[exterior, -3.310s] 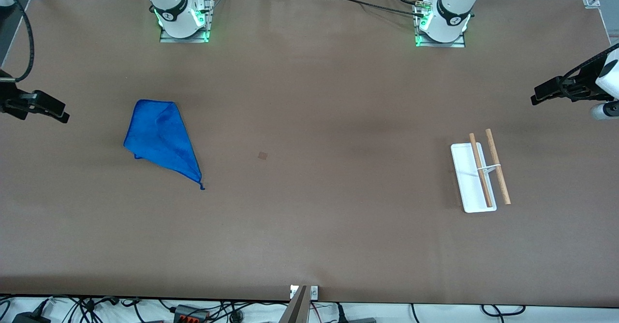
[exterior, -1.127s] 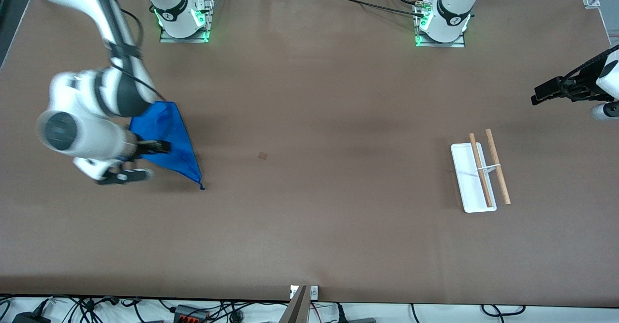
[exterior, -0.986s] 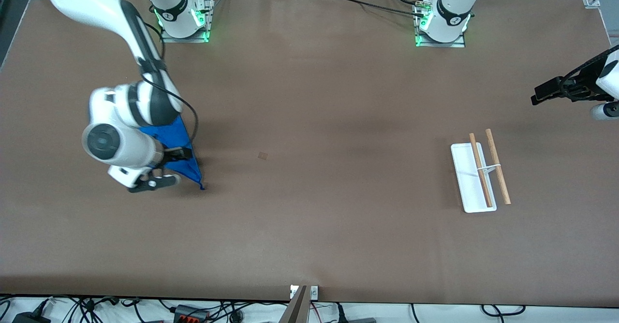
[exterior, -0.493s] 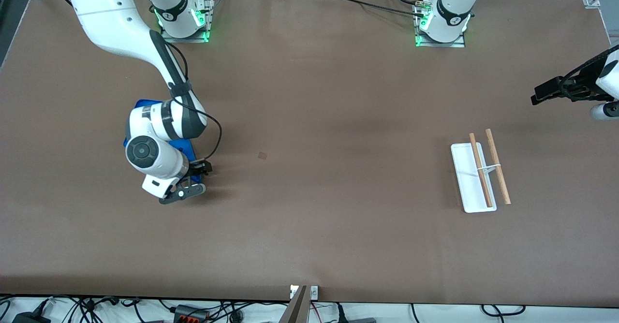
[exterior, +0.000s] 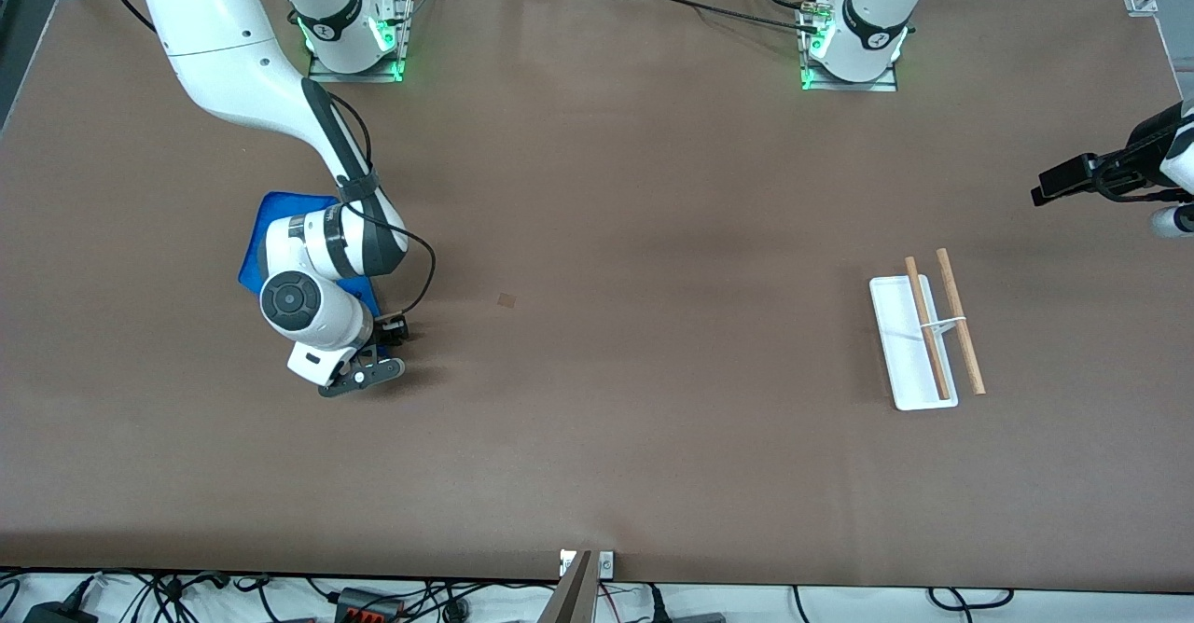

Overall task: Pass towel and hang on rack
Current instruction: 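Lift the blue towel with the right gripper toward the left gripper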

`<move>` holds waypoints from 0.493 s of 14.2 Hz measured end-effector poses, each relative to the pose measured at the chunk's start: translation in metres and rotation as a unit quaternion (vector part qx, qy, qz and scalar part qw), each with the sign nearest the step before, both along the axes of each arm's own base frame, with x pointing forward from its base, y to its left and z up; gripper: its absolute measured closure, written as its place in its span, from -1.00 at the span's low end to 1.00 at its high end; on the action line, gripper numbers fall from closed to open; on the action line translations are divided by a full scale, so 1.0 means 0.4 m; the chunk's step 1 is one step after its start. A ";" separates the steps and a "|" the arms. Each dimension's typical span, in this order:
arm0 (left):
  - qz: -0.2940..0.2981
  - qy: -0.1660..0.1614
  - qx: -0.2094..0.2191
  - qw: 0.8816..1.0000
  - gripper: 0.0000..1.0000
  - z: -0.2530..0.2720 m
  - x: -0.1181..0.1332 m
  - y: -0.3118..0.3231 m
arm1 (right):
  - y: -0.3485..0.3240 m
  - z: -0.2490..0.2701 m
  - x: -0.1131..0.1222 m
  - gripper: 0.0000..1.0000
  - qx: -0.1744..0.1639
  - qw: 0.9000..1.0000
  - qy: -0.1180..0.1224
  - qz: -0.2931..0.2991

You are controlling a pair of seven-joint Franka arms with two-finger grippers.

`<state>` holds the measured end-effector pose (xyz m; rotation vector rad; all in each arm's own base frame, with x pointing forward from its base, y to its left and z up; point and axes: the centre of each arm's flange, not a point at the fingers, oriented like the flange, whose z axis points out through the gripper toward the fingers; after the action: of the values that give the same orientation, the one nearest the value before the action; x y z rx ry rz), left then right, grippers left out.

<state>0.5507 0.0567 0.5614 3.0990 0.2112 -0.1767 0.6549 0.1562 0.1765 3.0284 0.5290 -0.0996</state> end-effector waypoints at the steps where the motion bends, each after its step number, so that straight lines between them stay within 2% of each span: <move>1: -0.001 0.000 0.000 1.000 -1.00 0.000 0.000 -0.003 | 0.004 0.004 0.003 -0.05 0.001 1.000 -0.002 0.001; 5: -0.003 0.003 0.000 1.000 -1.00 0.000 -0.001 -0.009 | 0.012 0.034 0.026 0.88 0.003 1.000 -0.014 0.002; 6: -0.004 0.002 -0.001 1.000 -1.00 0.002 0.000 -0.011 | 0.013 0.039 0.030 0.97 0.003 1.000 -0.013 0.002; 7: -0.006 0.000 0.000 1.000 -1.00 0.006 0.001 -0.014 | 0.015 0.045 0.032 0.97 0.003 1.000 -0.011 0.002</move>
<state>0.5510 0.0510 0.5638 3.0997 0.1941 -0.1777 0.6678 0.1622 0.1945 3.0294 0.5351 -0.0644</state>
